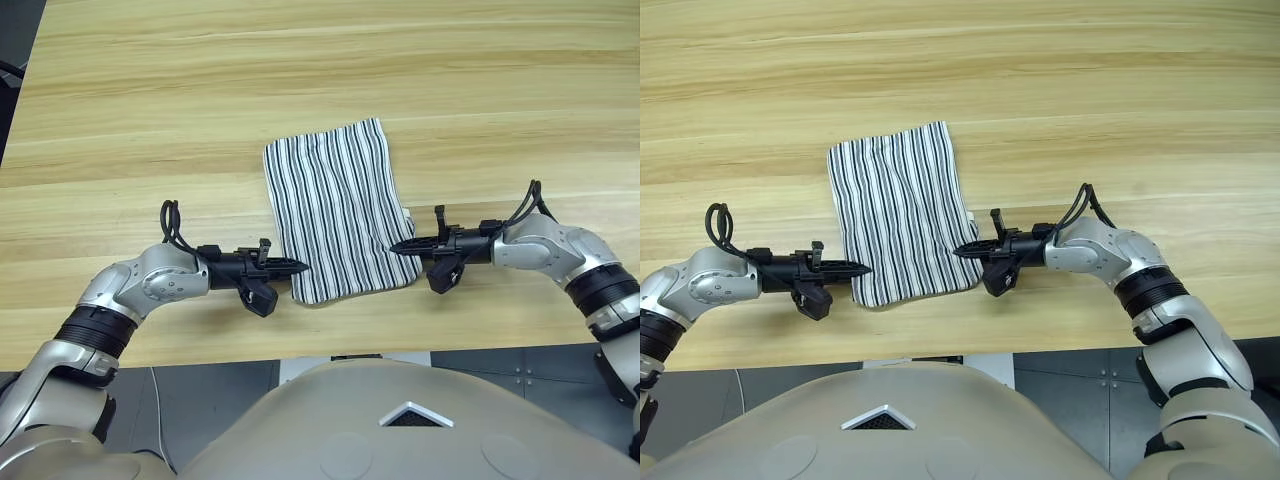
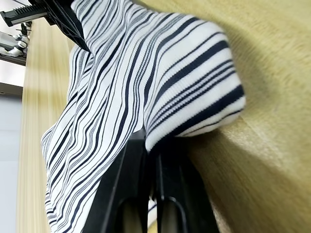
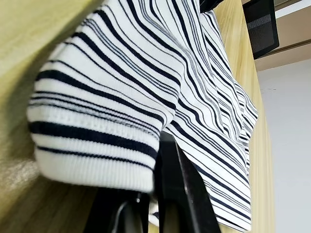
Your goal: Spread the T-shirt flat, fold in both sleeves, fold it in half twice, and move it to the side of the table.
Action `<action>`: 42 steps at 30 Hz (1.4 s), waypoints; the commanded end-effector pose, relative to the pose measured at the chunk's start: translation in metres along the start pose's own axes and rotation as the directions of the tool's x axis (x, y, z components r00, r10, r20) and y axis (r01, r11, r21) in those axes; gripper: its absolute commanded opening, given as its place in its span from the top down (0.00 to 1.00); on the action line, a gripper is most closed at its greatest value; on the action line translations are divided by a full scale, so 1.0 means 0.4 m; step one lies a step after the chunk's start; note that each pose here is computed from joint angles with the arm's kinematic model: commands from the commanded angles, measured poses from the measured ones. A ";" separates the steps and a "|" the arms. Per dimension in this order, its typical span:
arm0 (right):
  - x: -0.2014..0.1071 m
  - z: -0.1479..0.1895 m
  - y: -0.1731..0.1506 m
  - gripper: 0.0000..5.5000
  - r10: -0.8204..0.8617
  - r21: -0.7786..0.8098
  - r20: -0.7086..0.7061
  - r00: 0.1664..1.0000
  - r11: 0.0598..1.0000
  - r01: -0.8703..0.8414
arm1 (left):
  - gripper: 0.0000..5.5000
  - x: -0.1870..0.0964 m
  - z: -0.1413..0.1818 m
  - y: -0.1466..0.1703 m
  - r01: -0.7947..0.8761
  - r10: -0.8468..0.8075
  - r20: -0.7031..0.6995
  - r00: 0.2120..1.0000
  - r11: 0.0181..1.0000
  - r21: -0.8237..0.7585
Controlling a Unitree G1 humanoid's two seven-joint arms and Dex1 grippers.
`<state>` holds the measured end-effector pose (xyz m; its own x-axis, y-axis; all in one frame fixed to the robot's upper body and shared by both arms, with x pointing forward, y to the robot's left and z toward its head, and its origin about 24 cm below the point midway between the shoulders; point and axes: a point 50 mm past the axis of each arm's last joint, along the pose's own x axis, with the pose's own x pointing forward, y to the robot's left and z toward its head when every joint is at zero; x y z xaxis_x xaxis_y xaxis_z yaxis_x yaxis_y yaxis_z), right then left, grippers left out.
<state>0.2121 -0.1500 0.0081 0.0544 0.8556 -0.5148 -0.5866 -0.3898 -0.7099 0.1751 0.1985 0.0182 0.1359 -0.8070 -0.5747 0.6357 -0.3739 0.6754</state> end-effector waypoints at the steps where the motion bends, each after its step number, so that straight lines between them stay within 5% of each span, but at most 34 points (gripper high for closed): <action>1: -0.013 0.030 0.004 0.98 0.052 0.185 0.054 0.997 0.981 -0.061 | 0.98 0.015 0.037 0.061 0.006 -0.006 0.006 1.000 0.987 -0.162; 5: -0.052 0.036 -0.046 0.98 0.072 0.301 0.069 0.995 0.950 -0.090 | 0.98 -0.042 0.077 0.106 0.226 -0.214 0.073 0.974 0.892 -0.392; 10: -0.071 0.048 -0.075 0.98 0.082 0.370 0.103 0.991 0.922 -0.115 | 0.98 -0.071 0.069 0.177 0.240 -0.226 0.084 0.971 0.867 -0.438; 24: -0.109 0.116 -0.072 0.98 0.144 0.511 0.221 0.965 0.825 -0.240 | 0.98 -0.087 0.096 0.177 0.357 -0.287 0.215 0.933 0.800 -0.482; 42: -0.063 0.042 -0.171 0.98 -0.054 0.506 0.071 0.996 0.862 0.011 | 0.98 -0.095 -0.020 0.198 0.154 -0.131 0.085 0.988 0.734 -0.662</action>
<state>0.2304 -0.1403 0.0756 -0.0011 0.9032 -0.4292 -0.9195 -0.1697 -0.3547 0.2182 0.2006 0.0889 -0.0656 -0.7933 -0.6053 0.9861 -0.1443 0.0823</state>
